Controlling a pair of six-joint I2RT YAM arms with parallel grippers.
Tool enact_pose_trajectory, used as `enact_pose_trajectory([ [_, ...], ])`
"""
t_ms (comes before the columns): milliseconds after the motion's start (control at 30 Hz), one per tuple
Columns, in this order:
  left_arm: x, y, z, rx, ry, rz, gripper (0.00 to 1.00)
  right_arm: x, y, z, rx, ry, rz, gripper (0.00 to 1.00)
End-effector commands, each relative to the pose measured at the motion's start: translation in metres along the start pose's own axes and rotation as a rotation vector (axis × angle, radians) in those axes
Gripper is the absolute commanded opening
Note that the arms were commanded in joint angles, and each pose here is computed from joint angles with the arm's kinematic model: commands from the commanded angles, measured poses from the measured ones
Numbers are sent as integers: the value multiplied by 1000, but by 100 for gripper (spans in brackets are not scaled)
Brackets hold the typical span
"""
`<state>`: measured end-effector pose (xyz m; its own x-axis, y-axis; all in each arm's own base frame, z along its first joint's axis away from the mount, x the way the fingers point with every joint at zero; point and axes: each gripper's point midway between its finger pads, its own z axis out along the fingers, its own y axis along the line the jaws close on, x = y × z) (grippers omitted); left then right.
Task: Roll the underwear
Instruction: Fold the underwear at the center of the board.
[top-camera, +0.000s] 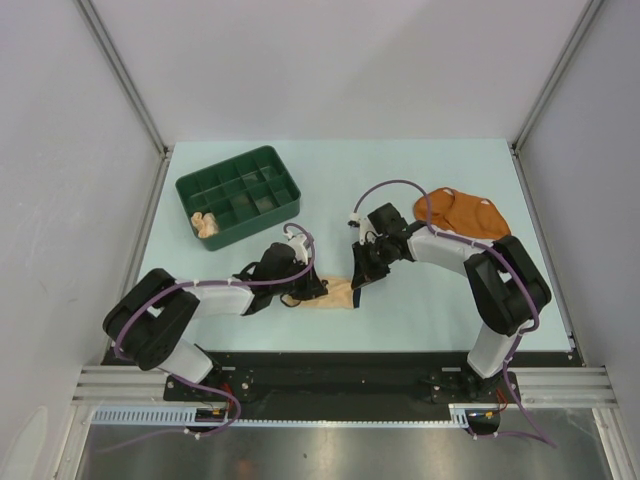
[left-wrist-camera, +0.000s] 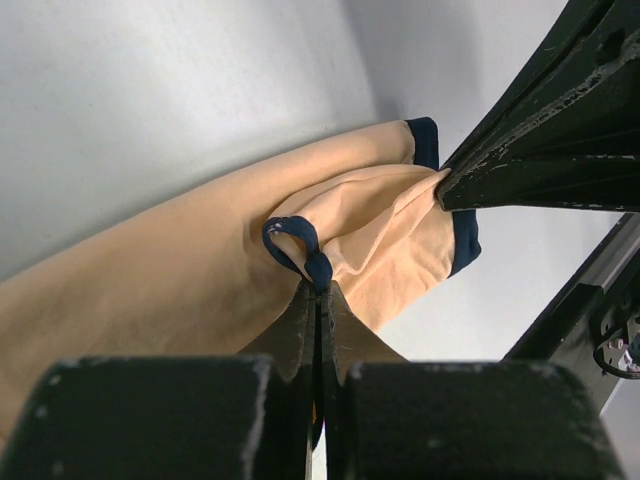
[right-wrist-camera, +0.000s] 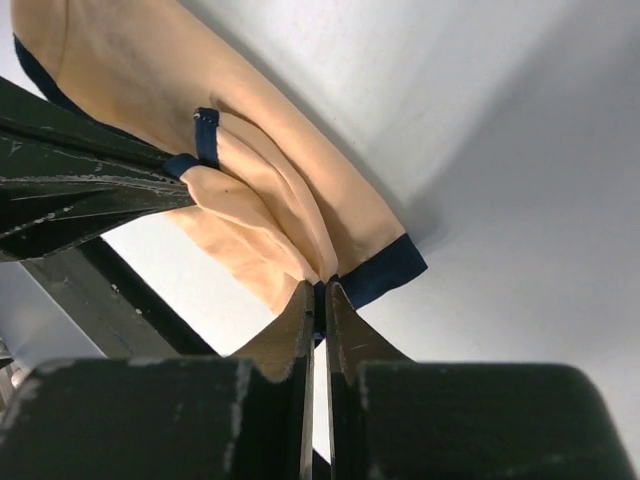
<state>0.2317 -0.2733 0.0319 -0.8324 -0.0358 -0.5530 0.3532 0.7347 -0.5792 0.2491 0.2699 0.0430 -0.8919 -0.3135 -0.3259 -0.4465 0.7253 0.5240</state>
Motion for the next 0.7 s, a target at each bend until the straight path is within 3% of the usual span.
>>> enact_pose_trajectory([
  [0, -5, -2, 1, 22, -22, -9, 0, -7, -6, 1, 40, -29, -20, 4],
  [267, -8, -1, 1, 15, -25, -16, 1, -14, -22, 7, 112, -56, -53, 0],
  [367, -16, -5, -3, 13, -32, -11, 20, -14, -27, 13, 122, -53, -52, 0],
  [467, -33, -9, -13, -17, -78, 2, 61, -14, -32, 17, 135, -53, -48, 0],
  [567, -57, -17, -33, -58, -157, 25, 75, -13, -36, 21, 149, -48, -38, 0],
  [667, -59, -27, -38, -45, -177, 26, 75, -12, -38, 22, 155, -48, -30, 0],
])
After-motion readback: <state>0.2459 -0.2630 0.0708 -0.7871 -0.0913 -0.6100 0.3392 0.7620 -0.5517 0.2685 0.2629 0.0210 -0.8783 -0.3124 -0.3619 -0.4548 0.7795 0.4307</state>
